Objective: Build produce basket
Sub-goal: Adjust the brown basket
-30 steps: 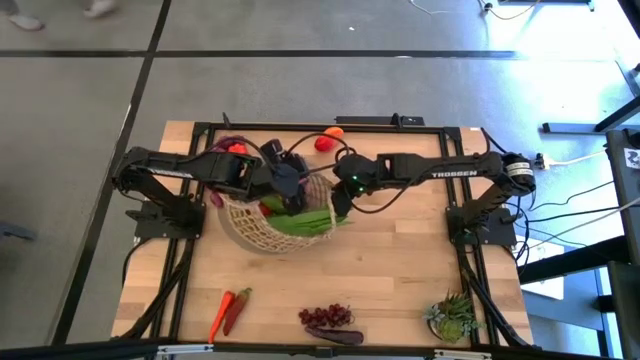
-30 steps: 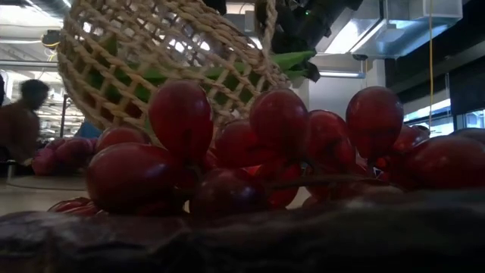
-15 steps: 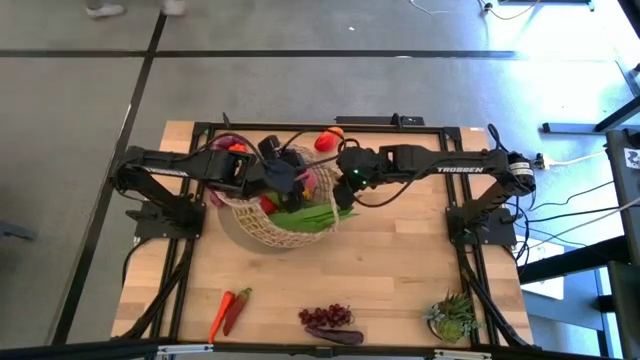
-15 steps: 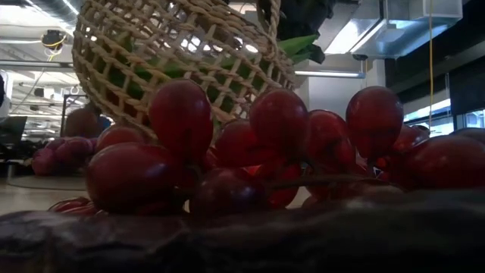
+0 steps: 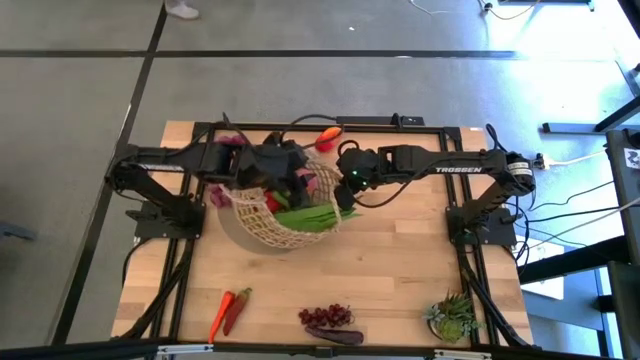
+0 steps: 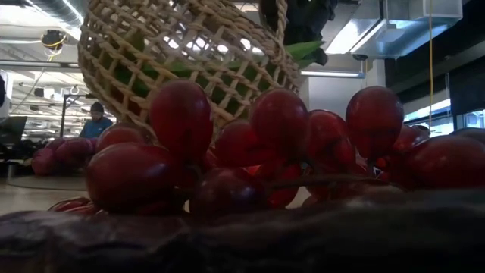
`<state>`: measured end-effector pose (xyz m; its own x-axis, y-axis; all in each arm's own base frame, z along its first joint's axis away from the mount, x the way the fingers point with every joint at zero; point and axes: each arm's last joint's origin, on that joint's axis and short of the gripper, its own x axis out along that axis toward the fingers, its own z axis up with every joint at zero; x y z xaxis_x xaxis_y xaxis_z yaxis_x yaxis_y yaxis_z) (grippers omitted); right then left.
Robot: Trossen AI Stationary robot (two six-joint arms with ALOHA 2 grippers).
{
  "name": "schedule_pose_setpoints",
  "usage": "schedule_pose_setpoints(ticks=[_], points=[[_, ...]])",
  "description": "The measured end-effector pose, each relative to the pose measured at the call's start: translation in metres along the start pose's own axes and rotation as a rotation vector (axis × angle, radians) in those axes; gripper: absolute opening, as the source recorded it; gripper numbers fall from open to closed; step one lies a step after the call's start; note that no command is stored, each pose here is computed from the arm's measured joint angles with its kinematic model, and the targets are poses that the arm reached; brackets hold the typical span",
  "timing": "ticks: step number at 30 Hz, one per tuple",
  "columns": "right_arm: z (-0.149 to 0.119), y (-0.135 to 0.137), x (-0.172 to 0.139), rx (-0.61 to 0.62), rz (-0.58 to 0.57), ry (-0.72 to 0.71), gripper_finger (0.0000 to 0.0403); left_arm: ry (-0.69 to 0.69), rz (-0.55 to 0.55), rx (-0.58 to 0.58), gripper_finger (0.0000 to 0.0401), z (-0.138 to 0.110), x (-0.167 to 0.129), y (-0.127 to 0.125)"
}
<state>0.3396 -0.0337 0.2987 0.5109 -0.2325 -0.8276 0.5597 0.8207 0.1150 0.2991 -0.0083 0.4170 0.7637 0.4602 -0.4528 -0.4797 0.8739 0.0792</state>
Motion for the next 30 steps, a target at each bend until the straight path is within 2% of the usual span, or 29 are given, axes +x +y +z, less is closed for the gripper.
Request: schedule_pose_setpoints(ticks=[4,15,24,30], points=[[-0.003,-0.001,0.002,0.010,-0.019,0.034,0.0000,0.012,-0.083,-0.025,0.0211,0.002,0.003,0.003],[-0.007,0.006,0.020,0.019,0.018,0.103,0.0000,-0.001,-0.084,-0.019,0.0211,0.005,0.007,0.008],[-0.009,0.008,0.023,0.021,0.020,0.115,0.0000,0.009,-0.120,-0.085,0.0211,0.006,0.006,0.015],[-0.009,0.008,0.023,0.021,0.020,0.114,0.0000,-0.019,-0.129,0.003,0.0211,0.009,0.008,0.017]])
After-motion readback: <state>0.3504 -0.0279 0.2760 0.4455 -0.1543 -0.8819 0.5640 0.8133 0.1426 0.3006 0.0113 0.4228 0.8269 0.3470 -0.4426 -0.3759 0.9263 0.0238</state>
